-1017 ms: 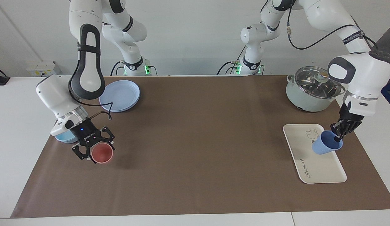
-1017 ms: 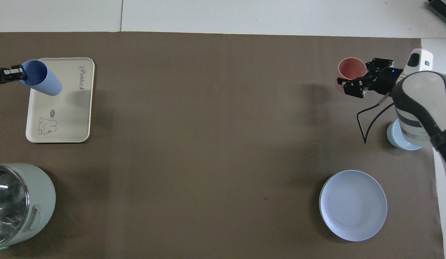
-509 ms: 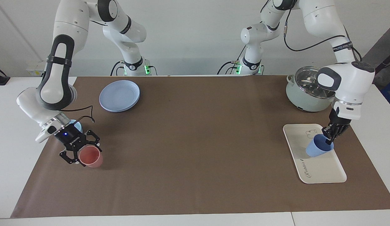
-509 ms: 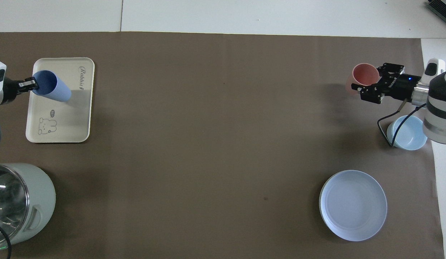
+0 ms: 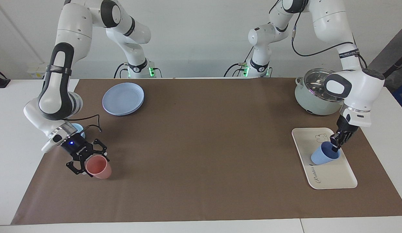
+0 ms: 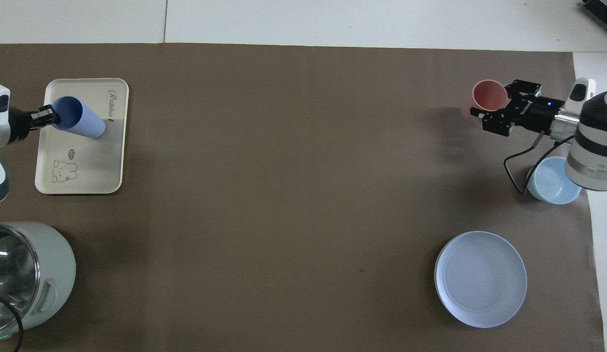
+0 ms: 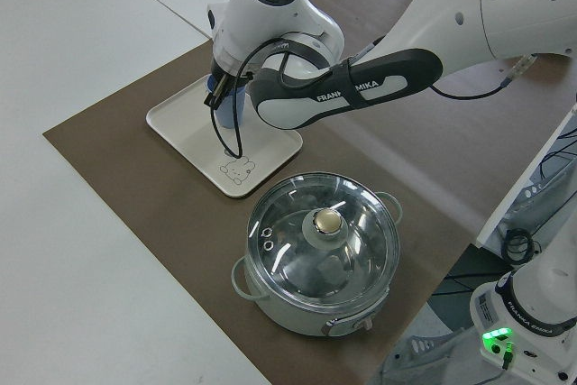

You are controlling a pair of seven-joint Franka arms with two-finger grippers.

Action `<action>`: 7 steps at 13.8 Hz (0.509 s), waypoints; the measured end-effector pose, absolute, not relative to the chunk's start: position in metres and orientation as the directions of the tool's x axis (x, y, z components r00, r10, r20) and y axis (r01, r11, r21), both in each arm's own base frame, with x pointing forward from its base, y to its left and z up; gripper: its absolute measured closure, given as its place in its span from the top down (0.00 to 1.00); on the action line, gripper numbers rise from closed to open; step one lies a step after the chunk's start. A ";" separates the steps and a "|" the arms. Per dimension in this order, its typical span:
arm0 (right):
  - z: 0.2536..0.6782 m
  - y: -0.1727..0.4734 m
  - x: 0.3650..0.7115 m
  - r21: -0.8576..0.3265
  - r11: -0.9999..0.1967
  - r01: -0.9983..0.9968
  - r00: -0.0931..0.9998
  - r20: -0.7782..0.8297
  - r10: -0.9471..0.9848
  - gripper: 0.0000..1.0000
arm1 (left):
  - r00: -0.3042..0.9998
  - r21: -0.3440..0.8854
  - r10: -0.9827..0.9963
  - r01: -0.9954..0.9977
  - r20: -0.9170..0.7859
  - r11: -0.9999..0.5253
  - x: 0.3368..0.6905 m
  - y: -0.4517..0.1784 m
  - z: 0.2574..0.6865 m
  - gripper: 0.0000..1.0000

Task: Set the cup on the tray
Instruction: 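Lower the blue cup onto the tray while the right gripper sets down the pink cup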

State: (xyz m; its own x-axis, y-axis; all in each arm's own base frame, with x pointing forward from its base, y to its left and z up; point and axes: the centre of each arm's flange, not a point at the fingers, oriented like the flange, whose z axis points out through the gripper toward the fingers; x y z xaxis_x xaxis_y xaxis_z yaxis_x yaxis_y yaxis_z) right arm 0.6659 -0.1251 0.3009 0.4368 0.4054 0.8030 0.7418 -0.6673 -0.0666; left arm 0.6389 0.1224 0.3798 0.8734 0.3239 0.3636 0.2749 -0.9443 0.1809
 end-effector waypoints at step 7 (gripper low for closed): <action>0.284 -0.123 0.658 -0.076 -0.666 0.742 0.436 0.809 0.394 0.87 | 0.885 0.167 0.293 0.248 0.363 -0.954 0.638 0.130 0.374 0.36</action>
